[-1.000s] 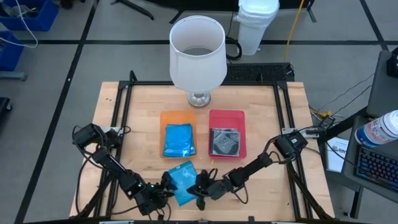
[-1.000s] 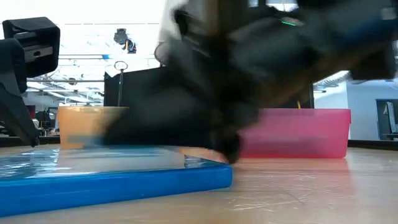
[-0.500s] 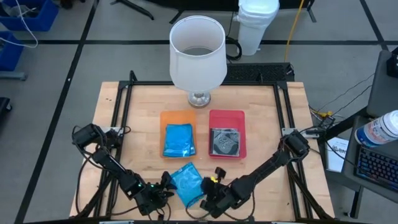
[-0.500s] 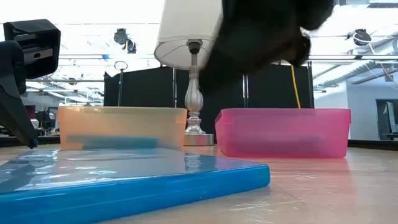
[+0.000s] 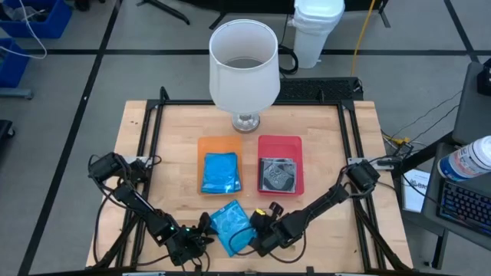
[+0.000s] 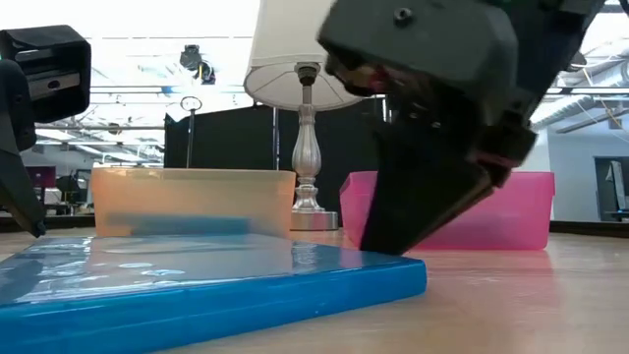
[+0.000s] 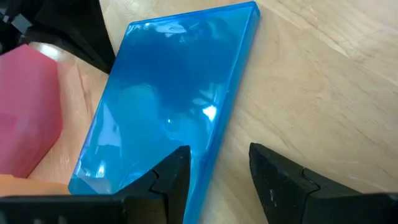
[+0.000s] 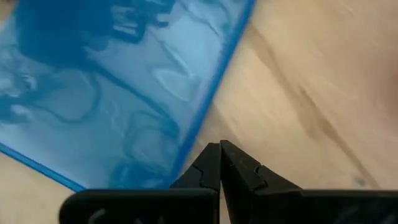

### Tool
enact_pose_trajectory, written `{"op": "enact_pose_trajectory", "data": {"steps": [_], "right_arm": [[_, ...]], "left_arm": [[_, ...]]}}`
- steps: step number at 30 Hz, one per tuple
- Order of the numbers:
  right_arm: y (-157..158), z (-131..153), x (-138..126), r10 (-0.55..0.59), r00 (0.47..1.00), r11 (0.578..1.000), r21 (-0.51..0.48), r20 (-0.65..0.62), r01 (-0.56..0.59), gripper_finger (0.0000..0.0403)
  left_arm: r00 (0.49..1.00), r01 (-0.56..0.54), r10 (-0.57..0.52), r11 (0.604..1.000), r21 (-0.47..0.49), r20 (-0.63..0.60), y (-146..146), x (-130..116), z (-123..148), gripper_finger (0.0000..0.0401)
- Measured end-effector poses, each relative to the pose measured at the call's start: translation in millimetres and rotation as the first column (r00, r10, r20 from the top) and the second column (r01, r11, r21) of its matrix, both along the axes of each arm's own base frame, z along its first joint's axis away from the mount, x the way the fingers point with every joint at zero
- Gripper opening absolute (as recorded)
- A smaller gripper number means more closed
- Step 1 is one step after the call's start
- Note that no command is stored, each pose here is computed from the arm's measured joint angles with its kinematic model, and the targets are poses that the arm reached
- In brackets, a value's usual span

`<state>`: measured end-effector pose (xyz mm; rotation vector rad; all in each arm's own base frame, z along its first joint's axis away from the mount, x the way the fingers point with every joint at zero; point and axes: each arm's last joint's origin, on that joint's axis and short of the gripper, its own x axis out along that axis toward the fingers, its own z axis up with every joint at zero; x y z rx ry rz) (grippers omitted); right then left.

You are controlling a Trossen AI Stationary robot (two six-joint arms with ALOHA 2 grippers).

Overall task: Pick & place jewel cases by type
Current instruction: Put the blue CD case into the orange bin

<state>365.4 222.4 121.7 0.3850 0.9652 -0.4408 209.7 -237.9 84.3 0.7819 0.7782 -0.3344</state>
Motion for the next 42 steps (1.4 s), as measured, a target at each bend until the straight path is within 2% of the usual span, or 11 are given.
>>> {"op": "enact_pose_trajectory", "data": {"steps": [10,16,24,33,38,39,42], "right_arm": [[10,-28,19,0.071,0.993,0.994,0.073,0.1,-0.078,0.0],[11,-28,19,0.073,0.992,0.993,0.09,0.103,-0.082,0.0],[12,-28,19,0.079,0.991,0.992,0.092,0.11,-0.089,0.0],[14,-28,18,0.095,0.988,0.992,0.069,0.119,-0.104,0.0],[15,-28,18,0.098,0.988,0.992,0.068,0.12,-0.107,0.0],[17,-28,22,0.102,0.983,0.988,0.103,0.154,-0.119,0.0],[21,-26,26,0.134,0.971,0.979,0.127,0.196,-0.16,0.0]], "left_arm": [[1.0,-0.028,0.028,1.0,-0.003,-0.005,1,1,-5,0.017],[0.992,-0.107,0.108,0.994,-0.015,0.059,0,1,-6,0.0171],[0.978,-0.147,0.146,0.989,-0.006,0.146,-2,3,-4,0.0171],[0.974,-0.142,0.137,0.99,0.014,0.179,-3,4,-2,0.0171],[0.962,-0.145,0.115,0.983,0.108,0.249,-5,2,0,0.0171],[0.949,-0.177,0.122,0.969,0.17,0.292,-3,3,-1,0.017],[0.913,-0.27,0.165,0.93,0.251,0.372,5,8,0,0.017]]}}
